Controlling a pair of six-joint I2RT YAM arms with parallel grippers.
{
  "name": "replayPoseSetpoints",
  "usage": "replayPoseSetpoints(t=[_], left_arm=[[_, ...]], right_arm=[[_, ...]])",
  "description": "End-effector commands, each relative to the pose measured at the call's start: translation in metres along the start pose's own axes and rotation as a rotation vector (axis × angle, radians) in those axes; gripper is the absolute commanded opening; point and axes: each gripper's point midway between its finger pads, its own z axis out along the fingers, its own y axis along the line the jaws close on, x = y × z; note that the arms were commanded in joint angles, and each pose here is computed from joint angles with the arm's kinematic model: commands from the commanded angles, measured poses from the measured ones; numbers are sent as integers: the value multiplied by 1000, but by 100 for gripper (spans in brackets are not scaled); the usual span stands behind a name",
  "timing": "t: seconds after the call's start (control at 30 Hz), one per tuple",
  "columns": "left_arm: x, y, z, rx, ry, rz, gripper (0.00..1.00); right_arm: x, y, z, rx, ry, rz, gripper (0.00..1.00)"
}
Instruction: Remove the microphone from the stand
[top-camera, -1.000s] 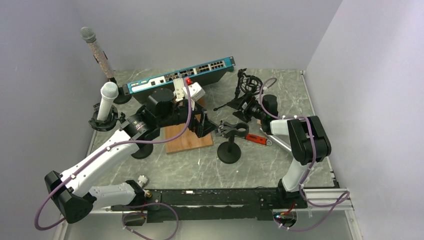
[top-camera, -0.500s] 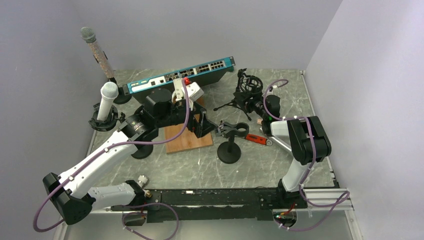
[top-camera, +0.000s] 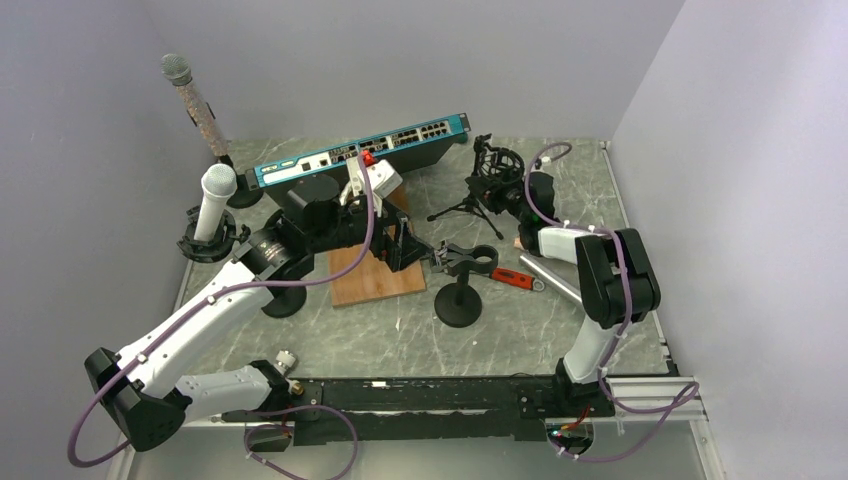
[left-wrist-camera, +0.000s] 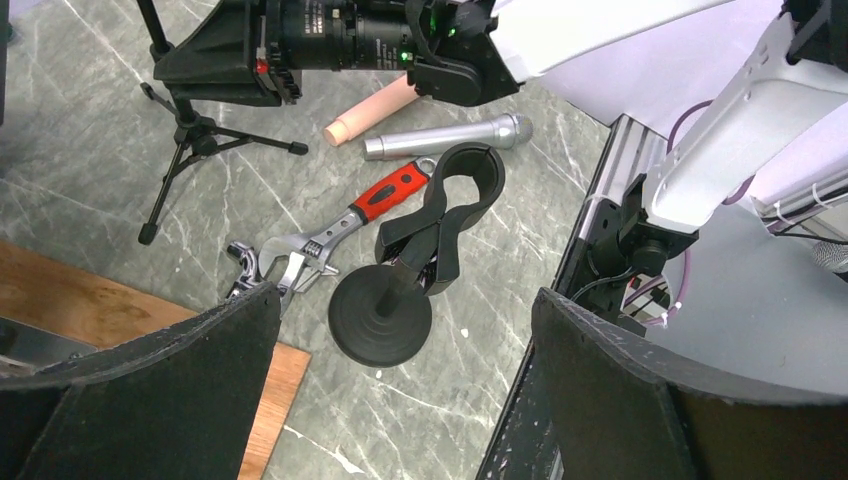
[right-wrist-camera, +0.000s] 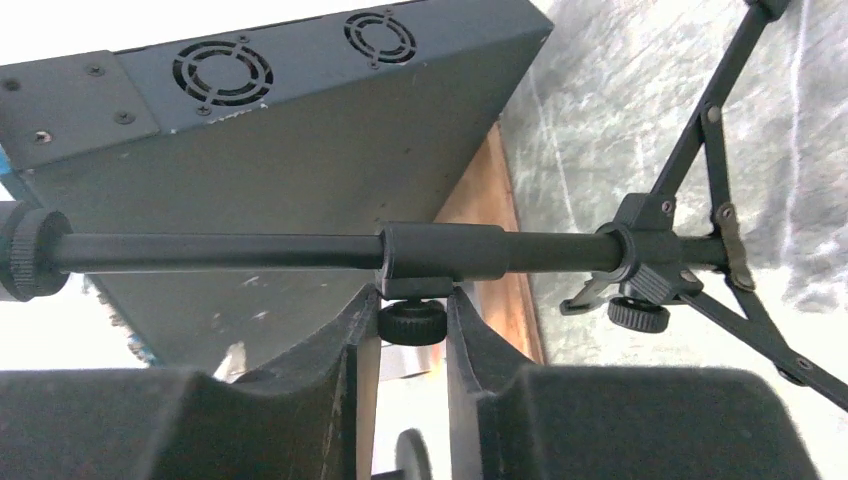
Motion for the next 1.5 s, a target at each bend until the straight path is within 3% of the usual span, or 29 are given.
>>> replayPoseSetpoints(t=[0.0,0.07,0.27,0.53,0.63,0.87,0.93,1.13,1.23,1.47], left_arm=[[-24,-9,-3,34,-69,15,98],[-23,-8,-2,33,-64,16,98],[-23,2,-3,-23,-59,29,98],[-19,1,1,-9,-46,23,98],[-17,0,2,-8,-41,28,98],[-20,0,-3,-28,-52,66,99],[-20,1,-2,-38,-43,58,99],[-20,-11,-2,3,-49,64,99],[-21,-16,-2,29,-43,56,99],[-24,-17,-6,21,-57,65,99]], right_arm=[[-4,-7,-1,162,-19,-163,8],[-5,-8,-2,241,-21,-249,0],[-5,-16,-11,435,-38,-463,0],[15,4,-3,317,53,-475,1],[20,14,-3,261,62,-432,25],[14,40,-6,165,20,-280,63],[14,44,-7,93,27,-212,69],[19,28,-7,13,72,-45,70],[16,26,-13,-18,34,-4,64],[11,14,-30,-76,-43,153,68]])
